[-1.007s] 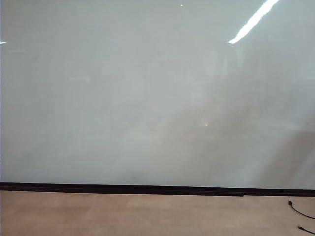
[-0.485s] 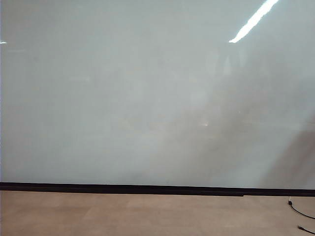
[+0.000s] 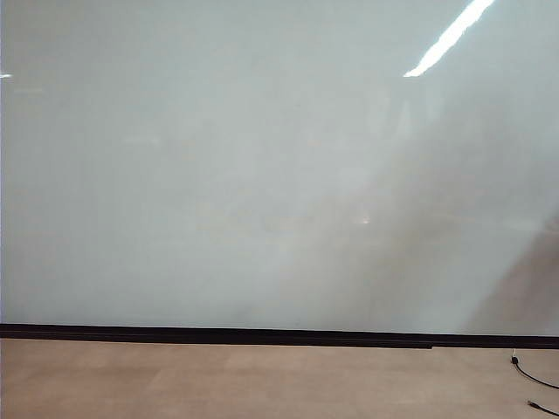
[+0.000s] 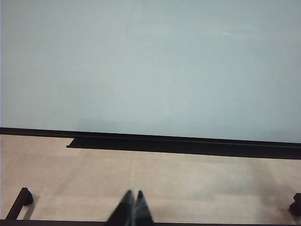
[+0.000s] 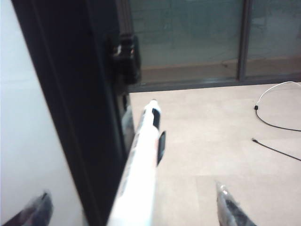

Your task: Pick up the pen on the shelf to the right of the whiteboard and write the letter Z.

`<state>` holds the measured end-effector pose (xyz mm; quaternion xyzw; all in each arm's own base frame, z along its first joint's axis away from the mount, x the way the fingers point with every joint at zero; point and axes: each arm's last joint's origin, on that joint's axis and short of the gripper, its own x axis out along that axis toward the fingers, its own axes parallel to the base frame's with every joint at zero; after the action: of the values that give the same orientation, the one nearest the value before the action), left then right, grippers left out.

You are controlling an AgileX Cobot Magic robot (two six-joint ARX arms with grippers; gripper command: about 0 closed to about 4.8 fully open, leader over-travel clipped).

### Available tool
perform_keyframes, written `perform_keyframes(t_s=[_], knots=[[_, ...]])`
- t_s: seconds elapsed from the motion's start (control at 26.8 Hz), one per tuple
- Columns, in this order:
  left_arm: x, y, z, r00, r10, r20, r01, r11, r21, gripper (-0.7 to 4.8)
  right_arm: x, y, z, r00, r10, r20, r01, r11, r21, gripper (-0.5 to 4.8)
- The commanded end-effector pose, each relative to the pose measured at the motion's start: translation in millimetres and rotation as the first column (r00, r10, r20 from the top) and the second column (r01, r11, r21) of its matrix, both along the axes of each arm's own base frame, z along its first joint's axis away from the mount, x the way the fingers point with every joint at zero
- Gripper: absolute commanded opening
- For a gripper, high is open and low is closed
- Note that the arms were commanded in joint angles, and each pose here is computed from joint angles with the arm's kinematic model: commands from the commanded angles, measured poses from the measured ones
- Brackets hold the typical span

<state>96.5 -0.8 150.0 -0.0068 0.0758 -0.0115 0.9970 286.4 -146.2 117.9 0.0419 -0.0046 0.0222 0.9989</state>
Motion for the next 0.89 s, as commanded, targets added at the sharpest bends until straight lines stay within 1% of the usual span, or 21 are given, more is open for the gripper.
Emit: perform_keyframes(t_s=[0.04,0.37,0.67,0.78,0.82,0.89], knots=[[0.1,0.0,1.8,1.0,-0.001,0.013,0.001,1.0,0.004,-0.05,2.3,-2.1,5.6,0.999,-0.005,0.031,0.005,1.0,-0.007,4.79],[0.1,0.0,1.8,1.0,-0.001,0.013,0.001,1.0,0.004,-0.04,3.6,-3.0,7.2,0.999,-0.005,0.038,0.006,1.0,-0.012,4.79],[0.1,0.0,1.8,1.0,-0.001,0.013,0.001,1.0,0.004,-0.05,3.8,-2.5,7.4,0.999,0.017,0.04,-0.016,0.999,-0.043,4.79],[0.1,0.0,1.8,1.0,-0.001,0.013,0.001,1.0,0.004,-0.04,4.3,-2.6,7.9,0.999,0.023,0.044,-0.02,0.997,-0.073,4.79],[0.1,0.0,1.8,1.0,-0.001,0.013,0.001,1.0,0.004,-0.05,5.3,-2.7,9.1,0.998,0.04,0.048,-0.036,0.995,-0.089,4.79],[0.1,0.0,1.8,1.0,-0.001,0.013,0.001,1.0,0.004,-0.05,5.8,-3.0,9.6,0.998,0.041,0.051,-0.037,0.995,-0.092,4.79]])
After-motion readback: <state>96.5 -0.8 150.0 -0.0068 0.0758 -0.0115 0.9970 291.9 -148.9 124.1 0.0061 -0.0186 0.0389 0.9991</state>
